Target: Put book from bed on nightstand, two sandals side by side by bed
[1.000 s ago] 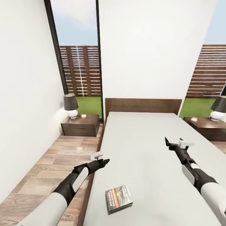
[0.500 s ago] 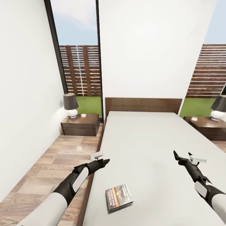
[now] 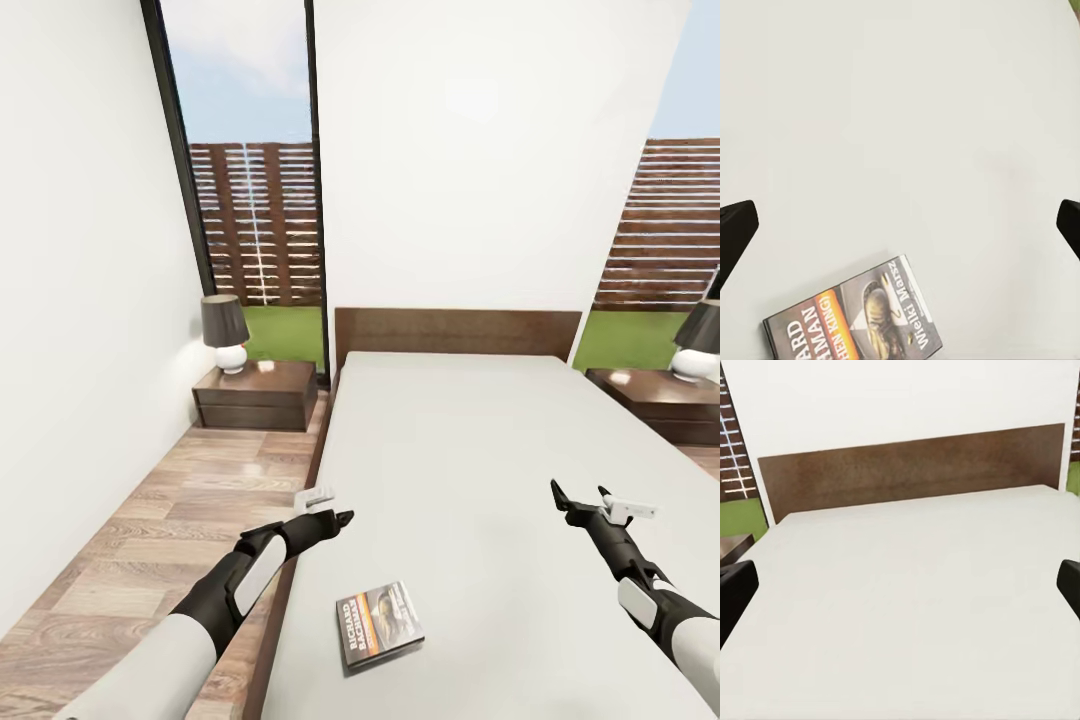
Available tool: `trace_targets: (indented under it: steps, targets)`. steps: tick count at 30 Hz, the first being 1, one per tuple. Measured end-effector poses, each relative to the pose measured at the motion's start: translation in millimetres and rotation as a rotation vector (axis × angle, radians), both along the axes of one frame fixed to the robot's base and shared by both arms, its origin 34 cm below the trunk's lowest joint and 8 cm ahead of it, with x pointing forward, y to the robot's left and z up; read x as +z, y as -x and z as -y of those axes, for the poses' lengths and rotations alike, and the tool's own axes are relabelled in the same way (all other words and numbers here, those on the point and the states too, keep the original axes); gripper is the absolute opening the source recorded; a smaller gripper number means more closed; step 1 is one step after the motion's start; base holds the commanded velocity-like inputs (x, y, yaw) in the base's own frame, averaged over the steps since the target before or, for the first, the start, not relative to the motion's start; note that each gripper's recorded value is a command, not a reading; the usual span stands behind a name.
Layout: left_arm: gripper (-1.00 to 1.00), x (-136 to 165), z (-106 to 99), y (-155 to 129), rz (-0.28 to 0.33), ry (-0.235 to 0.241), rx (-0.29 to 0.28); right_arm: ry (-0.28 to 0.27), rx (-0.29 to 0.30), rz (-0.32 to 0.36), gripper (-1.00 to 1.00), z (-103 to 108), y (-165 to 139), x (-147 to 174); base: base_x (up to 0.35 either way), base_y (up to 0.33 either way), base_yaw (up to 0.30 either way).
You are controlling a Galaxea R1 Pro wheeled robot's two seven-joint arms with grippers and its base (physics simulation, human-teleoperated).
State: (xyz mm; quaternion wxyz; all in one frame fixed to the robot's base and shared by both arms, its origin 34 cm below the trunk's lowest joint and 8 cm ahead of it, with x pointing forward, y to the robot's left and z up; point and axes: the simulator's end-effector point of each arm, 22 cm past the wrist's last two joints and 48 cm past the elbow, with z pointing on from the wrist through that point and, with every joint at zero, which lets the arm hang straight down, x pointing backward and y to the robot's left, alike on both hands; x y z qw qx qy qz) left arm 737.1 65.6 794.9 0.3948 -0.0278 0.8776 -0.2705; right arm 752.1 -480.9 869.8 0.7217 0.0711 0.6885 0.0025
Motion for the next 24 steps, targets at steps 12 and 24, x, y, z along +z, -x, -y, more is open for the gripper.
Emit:
trace_targets:
  steps: [12, 24]
  targets:
    - [1.00, -20, 0, 1, 0.001, -0.001, -0.002, 0.000, -0.001, 0.000, 1.00, 0, 0, -20, 0.000, 0.000, 0.000]
    - [1.00, -40, 1, 2, 0.001, -0.002, -0.002, 0.000, -0.002, 0.001, 1.00, 0, 1, -40, 0.000, 0.000, 0.000]
